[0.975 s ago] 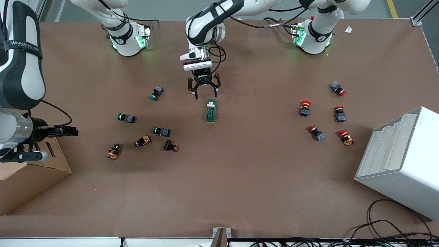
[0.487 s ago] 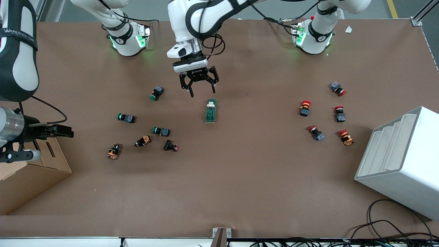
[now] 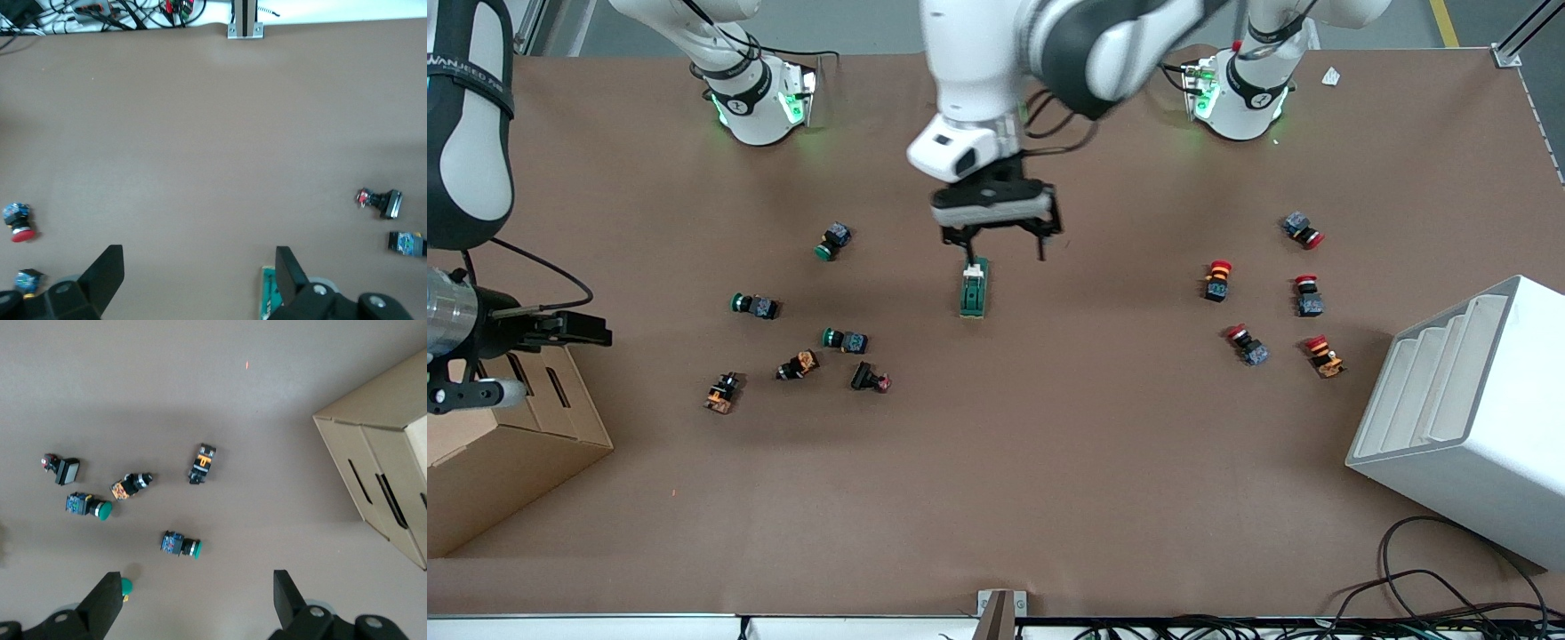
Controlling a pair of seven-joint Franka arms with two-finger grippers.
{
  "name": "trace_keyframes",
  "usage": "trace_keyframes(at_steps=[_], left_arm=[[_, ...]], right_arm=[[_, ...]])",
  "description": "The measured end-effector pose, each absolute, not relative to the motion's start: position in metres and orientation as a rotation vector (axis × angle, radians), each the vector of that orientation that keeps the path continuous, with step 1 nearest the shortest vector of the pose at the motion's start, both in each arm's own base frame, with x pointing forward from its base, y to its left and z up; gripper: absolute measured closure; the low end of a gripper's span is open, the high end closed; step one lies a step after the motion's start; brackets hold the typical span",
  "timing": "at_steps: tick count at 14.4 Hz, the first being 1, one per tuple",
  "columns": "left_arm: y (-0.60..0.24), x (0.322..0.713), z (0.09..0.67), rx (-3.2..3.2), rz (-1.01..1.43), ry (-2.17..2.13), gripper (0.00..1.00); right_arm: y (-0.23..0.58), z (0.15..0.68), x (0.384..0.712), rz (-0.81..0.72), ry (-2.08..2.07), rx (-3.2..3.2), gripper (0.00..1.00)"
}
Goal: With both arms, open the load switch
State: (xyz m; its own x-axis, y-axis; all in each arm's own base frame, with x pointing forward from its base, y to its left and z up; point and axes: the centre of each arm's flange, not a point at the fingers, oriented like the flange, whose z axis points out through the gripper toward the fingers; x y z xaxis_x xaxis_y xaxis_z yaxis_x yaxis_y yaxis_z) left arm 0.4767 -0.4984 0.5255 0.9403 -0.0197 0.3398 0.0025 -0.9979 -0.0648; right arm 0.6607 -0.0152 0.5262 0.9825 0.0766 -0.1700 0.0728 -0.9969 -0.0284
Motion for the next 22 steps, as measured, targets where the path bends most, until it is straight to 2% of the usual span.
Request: trace_keyframes(at_steps=[5,9,13,18,22], left_arm=[[-0.405,0.522,0.589,-3.192,-0.356,0.039,0.00],[-0.298,0.536,0.628,-3.148,-0.157,0.022,0.00],[-0.219,0.549,0.639,-3.100,-0.060,-0.022,0.00],[-0.108,0.573,0.643,-3.090,-0.005,0.193,0.00],[-0.064,0.562,0.648,-3.133,0.053,0.163,0.00]], right_arm=[[-0.016,0.531,0.659,0.263,-0.116,-3.107,0.00],[-0.017,0.569,0.646,0.195,-0.111,-3.118,0.00],[-0.009,0.576,0.637,0.240,-0.135,-3.127,0.00],[-0.002,0.596,0.625,0.217,-0.156,-3.184,0.00],[-0.012,0.617,0.599,0.196,-0.125,-3.189,0.00]])
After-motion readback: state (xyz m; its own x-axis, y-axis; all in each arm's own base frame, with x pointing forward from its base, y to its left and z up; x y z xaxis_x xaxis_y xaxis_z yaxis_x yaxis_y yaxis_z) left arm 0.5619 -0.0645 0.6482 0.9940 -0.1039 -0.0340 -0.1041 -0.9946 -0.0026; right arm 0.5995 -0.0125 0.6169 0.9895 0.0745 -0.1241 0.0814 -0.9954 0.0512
